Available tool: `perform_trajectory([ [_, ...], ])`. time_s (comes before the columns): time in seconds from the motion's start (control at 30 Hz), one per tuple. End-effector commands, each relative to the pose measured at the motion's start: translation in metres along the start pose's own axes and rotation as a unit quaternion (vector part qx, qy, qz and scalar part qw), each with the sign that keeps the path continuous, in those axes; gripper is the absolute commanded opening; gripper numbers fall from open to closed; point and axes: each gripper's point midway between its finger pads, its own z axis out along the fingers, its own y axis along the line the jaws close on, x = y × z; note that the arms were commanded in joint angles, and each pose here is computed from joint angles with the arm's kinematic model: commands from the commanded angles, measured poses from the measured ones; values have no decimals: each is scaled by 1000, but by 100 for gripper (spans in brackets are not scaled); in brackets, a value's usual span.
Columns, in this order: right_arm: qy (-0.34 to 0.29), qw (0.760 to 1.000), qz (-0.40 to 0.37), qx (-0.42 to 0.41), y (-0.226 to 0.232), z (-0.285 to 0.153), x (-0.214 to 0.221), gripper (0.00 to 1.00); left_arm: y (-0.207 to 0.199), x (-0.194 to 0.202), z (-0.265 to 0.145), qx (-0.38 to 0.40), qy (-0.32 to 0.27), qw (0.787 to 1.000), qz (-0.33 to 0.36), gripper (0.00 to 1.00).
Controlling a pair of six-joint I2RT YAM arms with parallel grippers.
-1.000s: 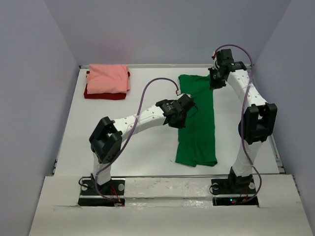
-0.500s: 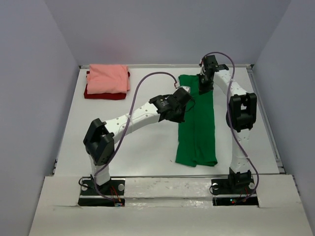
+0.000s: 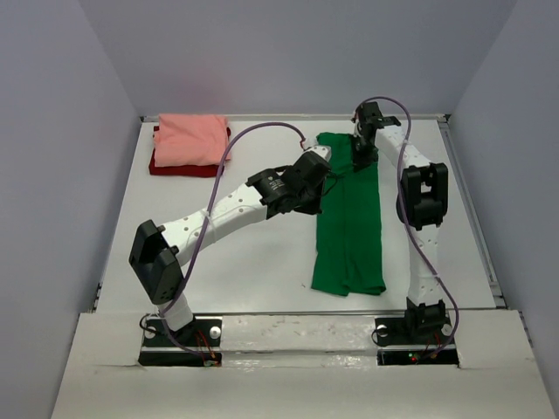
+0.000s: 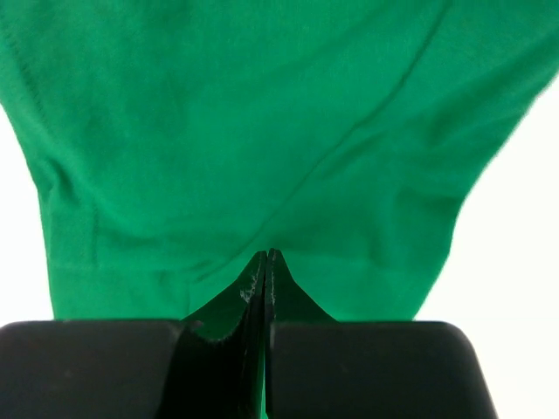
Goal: Fold and stack the t-shirts
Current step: Rotate the tshirt 90 degrees
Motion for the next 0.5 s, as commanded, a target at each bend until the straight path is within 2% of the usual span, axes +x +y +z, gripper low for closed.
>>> perform_trajectory([
  [0.0,25,999,-24,8,6,20,8,0,2,-8,-9,0,-18,1000,6,0],
  [0.17,44,998,-41,4,20,35,18,0,2,-11,-14,2,-21,1000,5,0],
  [0.47,34,997,-66,-8,49,38,9,0,1,-9,-13,7,-17,1000,3,0],
])
